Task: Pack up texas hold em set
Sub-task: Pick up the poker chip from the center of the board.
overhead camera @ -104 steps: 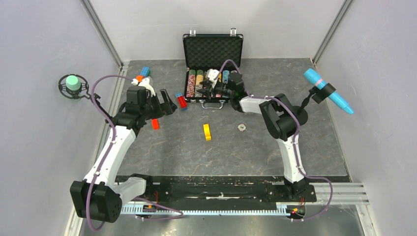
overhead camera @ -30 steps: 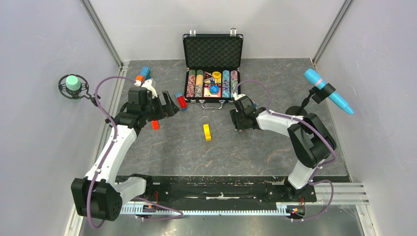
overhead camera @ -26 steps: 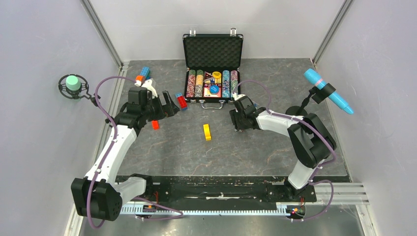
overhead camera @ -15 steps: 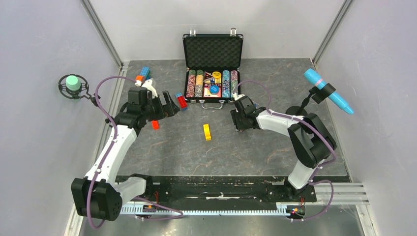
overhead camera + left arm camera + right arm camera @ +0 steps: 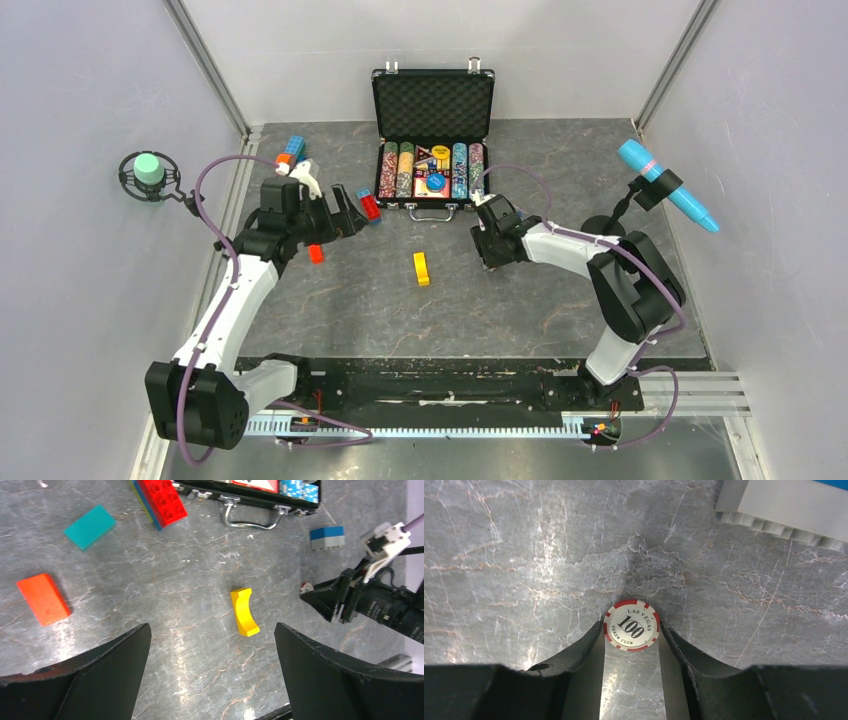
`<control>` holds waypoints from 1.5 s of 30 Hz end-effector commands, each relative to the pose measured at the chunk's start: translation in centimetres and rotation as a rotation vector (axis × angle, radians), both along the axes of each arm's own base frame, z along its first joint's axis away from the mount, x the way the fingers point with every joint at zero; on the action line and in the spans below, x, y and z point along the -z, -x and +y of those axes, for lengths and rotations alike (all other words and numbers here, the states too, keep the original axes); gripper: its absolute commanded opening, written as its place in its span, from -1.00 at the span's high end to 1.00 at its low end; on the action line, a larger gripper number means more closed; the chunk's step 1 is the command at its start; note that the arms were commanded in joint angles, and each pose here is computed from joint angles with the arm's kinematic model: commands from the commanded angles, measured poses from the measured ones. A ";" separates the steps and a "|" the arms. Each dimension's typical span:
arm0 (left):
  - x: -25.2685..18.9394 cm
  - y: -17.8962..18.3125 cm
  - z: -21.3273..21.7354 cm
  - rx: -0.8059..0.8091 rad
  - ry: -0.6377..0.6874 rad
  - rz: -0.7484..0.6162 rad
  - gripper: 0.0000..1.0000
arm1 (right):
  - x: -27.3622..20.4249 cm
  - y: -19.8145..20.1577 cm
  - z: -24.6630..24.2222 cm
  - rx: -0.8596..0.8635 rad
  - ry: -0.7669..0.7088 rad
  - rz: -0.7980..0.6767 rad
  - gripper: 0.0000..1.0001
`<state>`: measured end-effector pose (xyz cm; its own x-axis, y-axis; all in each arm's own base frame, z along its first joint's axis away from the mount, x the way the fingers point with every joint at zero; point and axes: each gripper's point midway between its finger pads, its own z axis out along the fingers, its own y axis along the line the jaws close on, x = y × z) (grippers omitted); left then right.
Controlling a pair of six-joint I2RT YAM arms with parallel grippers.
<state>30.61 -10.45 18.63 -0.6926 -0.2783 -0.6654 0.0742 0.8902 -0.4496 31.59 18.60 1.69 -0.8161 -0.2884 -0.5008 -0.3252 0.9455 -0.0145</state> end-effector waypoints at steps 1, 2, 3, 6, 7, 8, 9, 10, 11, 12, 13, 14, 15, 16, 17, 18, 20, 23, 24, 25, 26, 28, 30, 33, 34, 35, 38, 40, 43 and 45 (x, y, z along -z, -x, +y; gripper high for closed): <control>-0.9 -0.5 -2.1 0.064 0.123 -0.033 -0.99 | -1.8 0.7 0.1 -0.060 -0.007 -0.010 0.40; -0.9 -0.4 -2.8 0.073 0.169 -0.025 -0.99 | -2.4 0.5 0.3 -0.072 -0.017 -0.029 0.39; -1.1 -0.5 -3.4 0.077 0.214 -0.025 -0.99 | -3.0 0.4 0.4 -0.087 -0.023 -0.046 0.39; -0.7 -0.7 -4.6 0.071 0.328 -0.010 -0.99 | -4.6 0.2 1.0 -0.144 -0.051 -0.087 0.39; -0.6 -0.8 -5.0 0.069 0.362 0.000 -0.99 | -5.1 0.2 1.1 -0.159 -0.061 -0.102 0.39; -0.5 -0.8 -5.5 0.073 0.393 0.007 -0.99 | -5.6 0.2 1.4 -0.180 -0.071 -0.112 0.39; -0.3 -0.8 -5.9 0.079 0.412 0.010 -0.99 | -6.1 0.2 1.6 -0.195 -0.087 -0.123 0.39; -0.3 -0.8 -6.4 0.085 0.428 0.016 -0.99 | -6.7 0.2 1.9 -0.212 -0.100 -0.134 0.38; -0.1 -0.9 -6.9 0.094 0.436 0.022 -0.99 | -7.2 0.1 2.0 -0.217 -0.107 -0.149 0.38; -0.1 -0.9 -7.5 0.105 0.445 0.027 -0.99 | -7.8 0.3 2.5 -0.239 -0.134 -0.151 0.37; 0.1 -0.9 -8.1 0.112 0.454 0.038 -0.99 | -8.2 0.4 2.8 -0.252 -0.153 -0.156 0.38; -0.1 -1.1 -8.8 0.124 0.467 0.030 -0.99 | -8.8 0.6 3.3 -0.272 -0.175 -0.163 0.37; 0.0 -1.2 -9.5 0.135 0.479 0.035 -0.99 | -9.4 0.7 3.7 -0.292 -0.194 -0.169 0.38; 0.2 -1.3 -10.1 0.140 0.493 0.042 -0.99 | -10.0 0.9 4.1 -0.314 -0.214 -0.176 0.38; 0.3 -1.3 -10.8 0.151 0.508 0.050 -0.99 | -10.5 1.0 4.4 -0.327 -0.231 -0.183 0.38; 0.3 -1.4 -11.4 0.164 0.523 0.051 -0.99 | -11.0 1.1 4.6 -0.355 -0.234 -0.198 0.38; 0.2 -1.4 -12.6 0.190 0.558 0.062 -0.99 | -12.1 1.2 4.8 -0.379 -0.239 -0.227 0.38; 0.3 -1.1 -14.3 0.244 0.579 0.084 -0.99 | -13.6 1.4 5.0 -0.408 -0.257 -0.262 0.38; 0.6 -1.0 -14.8 0.255 0.579 0.096 -0.99 | -14.0 1.5 5.2 -0.420 -0.263 -0.271 0.37; 0.7 -0.9 -15.3 0.270 0.580 0.101 -0.99 | -14.4 1.6 5.3 -0.431 -0.271 -0.279 0.38; 0.7 -0.7 -15.7 0.286 0.581 0.105 -0.99 | -14.8 1.6 5.4 -0.438 -0.278 -0.288 0.37; 0.9 -0.4 -16.6 0.314 0.588 0.118 -0.99 | -15.3 1.9 5.6 -0.458 -0.290 -0.301 0.37; 0.5 0.0 -17.4 0.345 0.602 0.121 -0.99 | -15.8 2.1 6.0 -0.486 -0.311 -0.316 0.36; 0.4 0.2 -18.0 0.369 0.615 0.126 -0.99 | -16.6 2.5 6.7 -0.524 -0.345 -0.342 0.35; 0.4 0.3 -18.2 0.375 0.623 0.132 -0.99 | -16.7 2.6 6.8 -0.534 -0.351 -0.348 0.35; 0.2 0.4 -18.4 0.381 0.634 0.131 -0.99 | -16.8 2.6 7.0 -0.545 -0.361 -0.351 0.36; -0.2 0.5 -18.9 0.398 0.675 0.134 -0.98 | -17.2 2.8 7.5 -0.569 -0.381 -0.361 0.35; -0.4 0.7 -19.3 0.410 0.694 0.136 -0.97 | -17.5 2.8 7.8 -0.582 -0.394 -0.372 0.35; -0.3 1.1 -20.0 0.439 0.702 0.147 -0.93 | -17.5 2.9 8.0 -0.594 -0.403 -0.375 0.35; 0.0 1.3 -20.2 0.451 0.706 0.160 -0.88 | -17.6 3.0 8.1 -0.600 -0.407 -0.377 0.35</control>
<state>29.51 -29.22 16.58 -0.8999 -0.2943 -0.3219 0.1990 0.3796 -0.9035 28.44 25.58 16.69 -0.4218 -0.3939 -0.8167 -0.7833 0.6120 0.1093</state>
